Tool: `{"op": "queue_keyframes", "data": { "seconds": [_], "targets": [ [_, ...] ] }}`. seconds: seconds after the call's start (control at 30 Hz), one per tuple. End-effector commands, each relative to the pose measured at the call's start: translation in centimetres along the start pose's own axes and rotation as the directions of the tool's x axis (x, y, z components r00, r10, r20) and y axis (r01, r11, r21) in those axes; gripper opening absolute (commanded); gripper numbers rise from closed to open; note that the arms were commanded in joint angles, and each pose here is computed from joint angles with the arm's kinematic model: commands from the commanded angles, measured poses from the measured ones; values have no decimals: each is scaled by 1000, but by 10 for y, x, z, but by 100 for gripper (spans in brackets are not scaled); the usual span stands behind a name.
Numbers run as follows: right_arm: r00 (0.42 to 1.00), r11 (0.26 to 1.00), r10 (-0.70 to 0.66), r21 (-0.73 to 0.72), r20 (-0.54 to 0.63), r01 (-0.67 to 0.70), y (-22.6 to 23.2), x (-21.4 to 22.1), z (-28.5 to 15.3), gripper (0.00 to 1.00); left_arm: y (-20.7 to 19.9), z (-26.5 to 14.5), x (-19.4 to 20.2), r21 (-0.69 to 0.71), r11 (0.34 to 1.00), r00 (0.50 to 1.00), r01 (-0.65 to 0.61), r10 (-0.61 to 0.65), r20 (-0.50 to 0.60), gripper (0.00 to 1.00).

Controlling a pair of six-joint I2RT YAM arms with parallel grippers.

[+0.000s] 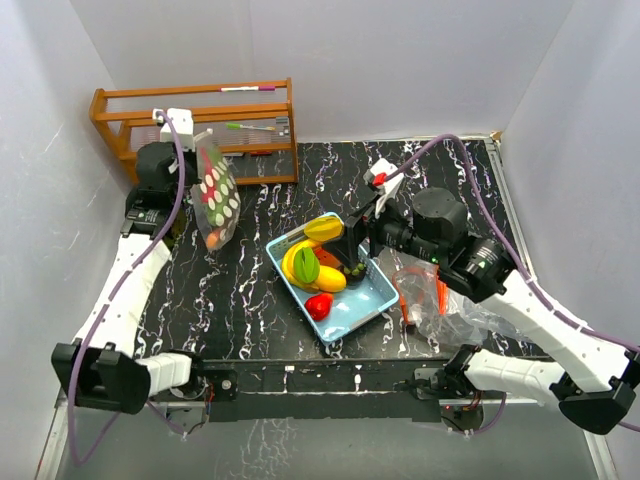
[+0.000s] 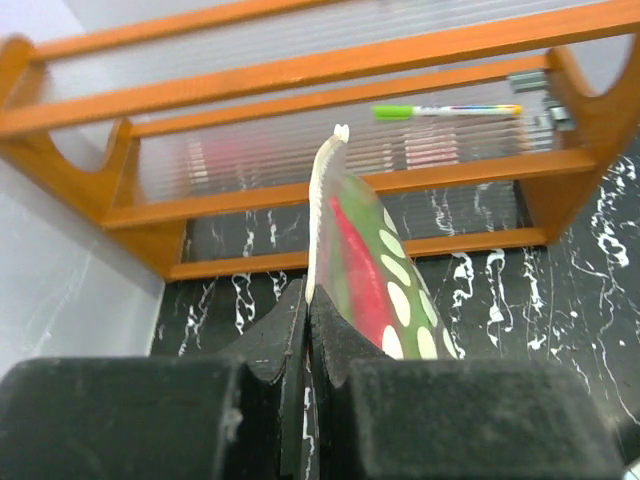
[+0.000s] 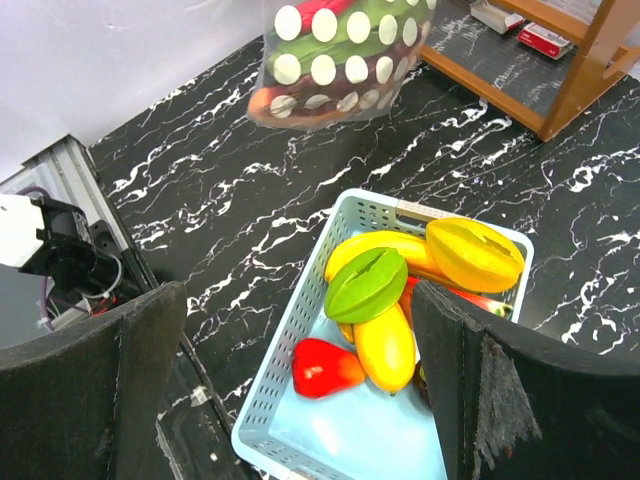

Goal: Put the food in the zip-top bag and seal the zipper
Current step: Place the zipper food storage bag at the center of the board.

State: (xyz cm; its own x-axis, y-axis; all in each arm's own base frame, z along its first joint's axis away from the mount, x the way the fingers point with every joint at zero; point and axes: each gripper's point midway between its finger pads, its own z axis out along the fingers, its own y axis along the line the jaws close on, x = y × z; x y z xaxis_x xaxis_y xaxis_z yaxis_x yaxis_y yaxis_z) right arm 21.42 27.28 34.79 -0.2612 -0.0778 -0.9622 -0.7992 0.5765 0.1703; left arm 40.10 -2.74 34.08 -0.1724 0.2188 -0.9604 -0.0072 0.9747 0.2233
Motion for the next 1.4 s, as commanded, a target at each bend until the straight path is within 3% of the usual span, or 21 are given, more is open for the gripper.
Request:
{"op": "queue_keyframes", "data": {
  "seconds": [0.0,0.07,0.23,0.43,0.7,0.8,0.9,1.0,1.1,1.37],
  "targets": [
    [997,1000,4,29,75,-6,-2,-17,-12,98,1,24,-5,59,986,982,155,-161,102,0],
    [998,999,7,41,70,-10,-4,-15,-14,98,-9,30,16,90,980,981,176,-183,68,2],
    [999,996,21,81,28,-24,-12,-5,-7,98,-20,27,60,89,958,962,274,-272,-31,95],
    [995,973,96,212,8,-96,-35,7,0,98,-28,-4,50,164,926,940,339,-326,-103,97],
    [954,864,299,431,-21,-261,-75,60,1,98,-16,-84,-10,229,918,946,324,-322,-49,97],
    [910,764,414,553,-26,-331,-94,91,-5,98,-36,-111,-34,366,855,924,367,-381,-36,97],
    [881,651,474,670,8,-357,-110,107,-30,98,-74,-131,-40,560,718,891,414,-446,-87,97],
    [873,555,484,747,68,-366,-121,107,-62,98,-105,-143,-25,658,603,866,452,-473,-162,97],
    [867,461,483,806,123,-371,-133,105,-91,97,-128,-147,1,687,541,855,485,-459,-242,97],
    [843,214,531,948,90,-236,-192,150,-135,96,-143,-159,33,673,580,884,458,-377,-277,97]
  ]
}}
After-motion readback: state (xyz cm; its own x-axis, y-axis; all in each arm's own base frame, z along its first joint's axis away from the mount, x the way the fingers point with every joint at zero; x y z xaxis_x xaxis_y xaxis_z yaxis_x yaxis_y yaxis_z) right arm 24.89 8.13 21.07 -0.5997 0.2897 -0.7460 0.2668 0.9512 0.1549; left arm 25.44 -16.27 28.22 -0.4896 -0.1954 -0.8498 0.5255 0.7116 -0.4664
